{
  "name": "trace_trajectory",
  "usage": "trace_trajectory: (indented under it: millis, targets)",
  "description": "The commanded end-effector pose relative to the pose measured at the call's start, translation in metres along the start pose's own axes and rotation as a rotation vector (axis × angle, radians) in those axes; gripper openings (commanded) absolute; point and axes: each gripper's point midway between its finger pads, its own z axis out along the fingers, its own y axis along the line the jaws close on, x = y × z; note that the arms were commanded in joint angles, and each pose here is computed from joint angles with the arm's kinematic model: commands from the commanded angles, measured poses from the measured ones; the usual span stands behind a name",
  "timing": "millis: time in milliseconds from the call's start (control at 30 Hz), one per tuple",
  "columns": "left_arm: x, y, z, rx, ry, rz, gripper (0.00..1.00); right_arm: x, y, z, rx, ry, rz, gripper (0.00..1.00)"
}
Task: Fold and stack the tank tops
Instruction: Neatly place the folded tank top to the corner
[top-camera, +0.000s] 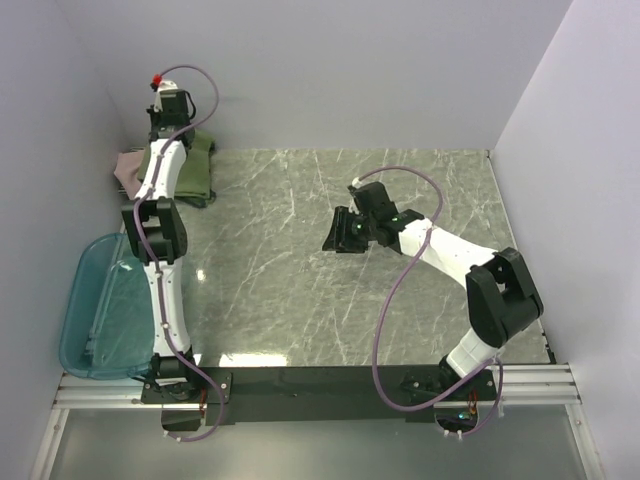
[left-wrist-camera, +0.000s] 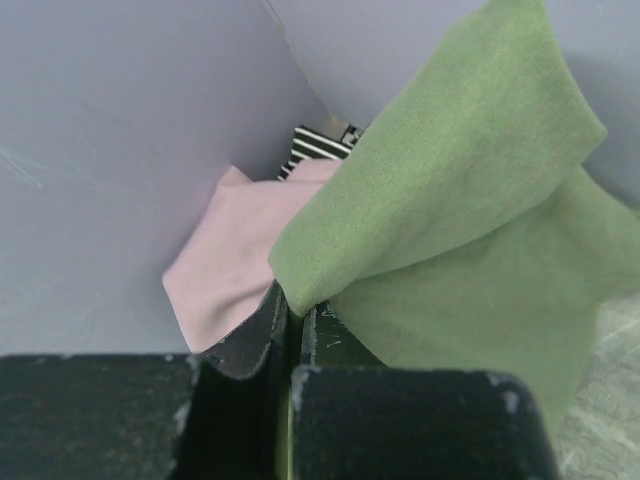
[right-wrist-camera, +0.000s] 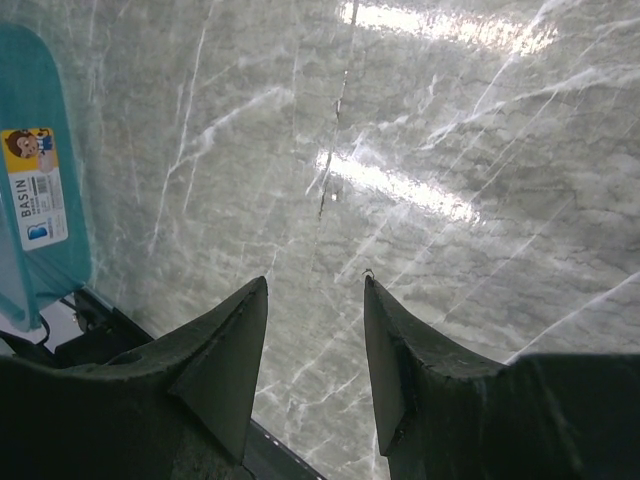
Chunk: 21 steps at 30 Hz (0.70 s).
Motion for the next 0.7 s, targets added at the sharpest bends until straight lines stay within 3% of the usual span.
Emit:
trace_trajectory:
  millis: [0,267,533,600,667]
  targets:
    - [-0.078,0.048,-0.025,0.010,-0.168,-0.155,0.00,-0.005,0.008,0.004,-0.007,-0.019,-0.015,0.51]
    - [-0.061,0.067,0.007,0.037,-0.138,-0.266,0.00,0.000,0.007,0.013,0.012,-0.004,-0.015,0.51]
    - [0.002,0.082,0.062,0.069,-0.014,-0.413,0.01,0.008,0.003,0.023,0.042,0.020,-0.024,0.51]
    - [0.013,0.087,0.071,0.070,0.012,-0.462,0.06,0.011,0.002,0.024,0.044,0.026,-0.024,0.51]
    - [0.016,0.087,0.073,0.078,0.019,-0.487,0.24,0.012,0.001,0.025,0.051,0.024,-0.027,0.51]
